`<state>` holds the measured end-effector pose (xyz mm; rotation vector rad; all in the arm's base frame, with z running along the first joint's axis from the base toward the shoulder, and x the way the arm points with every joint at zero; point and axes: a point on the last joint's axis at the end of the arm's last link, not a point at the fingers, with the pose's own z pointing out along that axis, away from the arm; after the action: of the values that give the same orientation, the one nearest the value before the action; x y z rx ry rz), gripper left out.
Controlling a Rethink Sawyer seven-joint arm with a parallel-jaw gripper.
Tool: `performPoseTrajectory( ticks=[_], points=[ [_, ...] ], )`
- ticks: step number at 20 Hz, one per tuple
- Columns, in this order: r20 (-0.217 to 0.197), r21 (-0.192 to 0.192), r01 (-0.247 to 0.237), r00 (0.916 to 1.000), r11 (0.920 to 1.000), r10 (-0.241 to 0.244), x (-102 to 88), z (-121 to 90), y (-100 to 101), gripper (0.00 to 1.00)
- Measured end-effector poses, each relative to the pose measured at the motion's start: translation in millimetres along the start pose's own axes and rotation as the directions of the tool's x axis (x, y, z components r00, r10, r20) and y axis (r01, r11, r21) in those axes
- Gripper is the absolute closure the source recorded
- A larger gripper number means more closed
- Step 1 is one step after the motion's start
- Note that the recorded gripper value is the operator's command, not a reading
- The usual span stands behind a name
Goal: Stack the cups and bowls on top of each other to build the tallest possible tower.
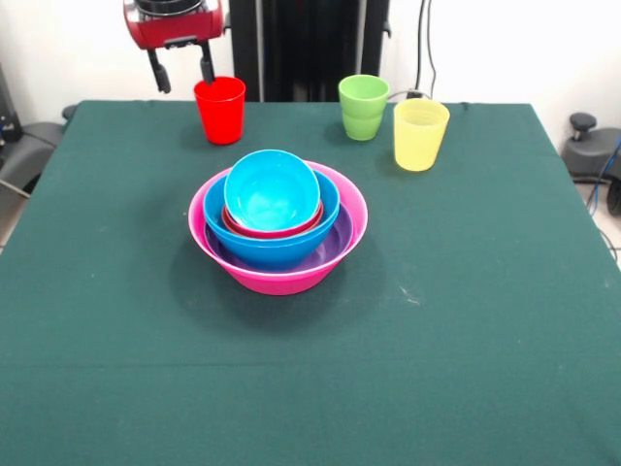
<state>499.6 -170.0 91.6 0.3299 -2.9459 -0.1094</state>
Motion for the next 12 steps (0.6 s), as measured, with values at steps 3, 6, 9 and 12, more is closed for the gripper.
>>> performPoseTrajectory(
  ticks=[3,6,9,12],
  points=[
    [0.025,0.015,0.022,0.9994,0.9996,-0.022,1.2,7,2,0.0],
    [0.04,0.022,0.043,0.9982,0.9988,-0.043,3.6,16,6,0.0],
    [0.051,0.027,0.06,0.9968,0.9978,-0.062,7.6,24,9,0.0],
    [0.063,0.031,0.08,0.9946,0.9963,-0.082,13.1,37,13,0.0]
  ],
)
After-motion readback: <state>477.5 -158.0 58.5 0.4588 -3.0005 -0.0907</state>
